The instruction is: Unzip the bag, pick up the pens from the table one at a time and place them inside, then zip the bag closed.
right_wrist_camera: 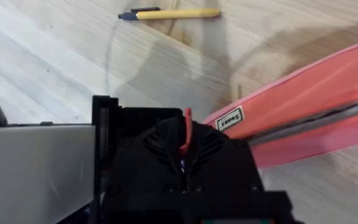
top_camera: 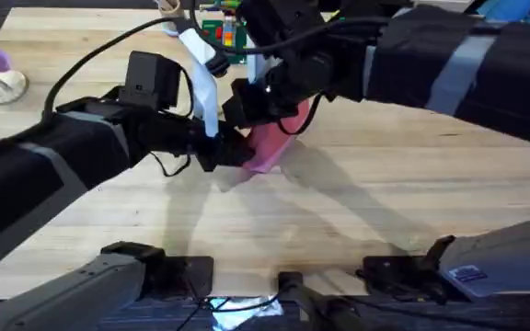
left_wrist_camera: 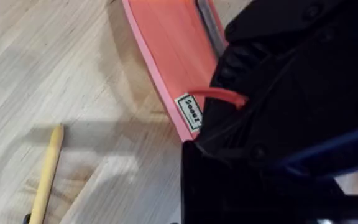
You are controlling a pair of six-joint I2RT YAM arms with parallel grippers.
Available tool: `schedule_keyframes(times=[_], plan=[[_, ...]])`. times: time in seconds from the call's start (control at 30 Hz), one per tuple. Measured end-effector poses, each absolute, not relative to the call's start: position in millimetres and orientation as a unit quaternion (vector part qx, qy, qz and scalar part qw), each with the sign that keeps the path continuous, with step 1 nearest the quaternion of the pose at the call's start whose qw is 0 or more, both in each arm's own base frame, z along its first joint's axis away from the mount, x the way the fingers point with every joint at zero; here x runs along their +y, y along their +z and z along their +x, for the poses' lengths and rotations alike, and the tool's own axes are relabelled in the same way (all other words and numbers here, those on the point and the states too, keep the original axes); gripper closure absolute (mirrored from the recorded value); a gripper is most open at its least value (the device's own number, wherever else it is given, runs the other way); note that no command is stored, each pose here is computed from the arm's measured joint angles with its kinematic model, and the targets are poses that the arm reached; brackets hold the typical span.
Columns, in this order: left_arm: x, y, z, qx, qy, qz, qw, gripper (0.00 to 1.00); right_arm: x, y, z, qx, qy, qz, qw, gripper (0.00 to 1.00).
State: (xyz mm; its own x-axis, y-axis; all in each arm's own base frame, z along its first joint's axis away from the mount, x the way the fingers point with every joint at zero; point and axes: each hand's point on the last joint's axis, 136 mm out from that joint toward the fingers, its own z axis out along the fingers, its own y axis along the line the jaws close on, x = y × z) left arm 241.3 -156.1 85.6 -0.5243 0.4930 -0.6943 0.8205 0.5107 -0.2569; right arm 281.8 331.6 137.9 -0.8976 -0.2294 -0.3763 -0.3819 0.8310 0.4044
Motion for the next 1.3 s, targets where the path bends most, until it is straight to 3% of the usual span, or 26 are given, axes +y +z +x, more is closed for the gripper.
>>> schedule_keyframes(times=[0.07,0.13,0.23,0.27,0.37,0.4,0.6,0.83,1.13,1.23,1.3], plan=[[-156,86,241,0.823,-0.292,0.399,0.281,0.958,331,138,282,0.943,0.239,-0.165,0.160,0.915],[-156,86,241,0.823,-0.292,0.398,0.280,0.958,331,140,285,0.940,0.237,-0.175,0.169,0.694],[-156,86,242,0.823,-0.293,0.398,0.281,0.958,330,146,286,0.933,0.236,-0.199,0.184,0.615],[-156,86,242,0.823,-0.293,0.398,0.281,0.958,329,147,288,0.931,0.233,-0.207,0.189,0.547],[-156,86,242,0.823,-0.293,0.397,0.281,0.958,317,148,299,0.928,0.215,-0.225,0.205,0.131],[-156,86,242,0.823,-0.293,0.397,0.281,0.958,313,148,303,0.926,0.211,-0.232,0.209,0.038],[-156,86,242,0.822,-0.293,0.399,0.282,0.958,304,150,313,0.919,0.218,-0.248,0.214,0.006],[-157,86,242,0.822,-0.293,0.399,0.282,0.958,263,154,348,0.923,0.200,-0.225,0.238,0.006],[-157,86,242,0.822,-0.293,0.399,0.282,0.951,224,189,366,0.906,0.135,-0.254,0.310,0.006],[-157,86,242,0.822,-0.294,0.399,0.282,0.894,214,198,366,0.901,0.108,-0.266,0.324,0.006],[-157,86,242,0.821,-0.294,0.399,0.282,0.730,210,200,364,0.901,0.096,-0.270,0.326,0.005]])
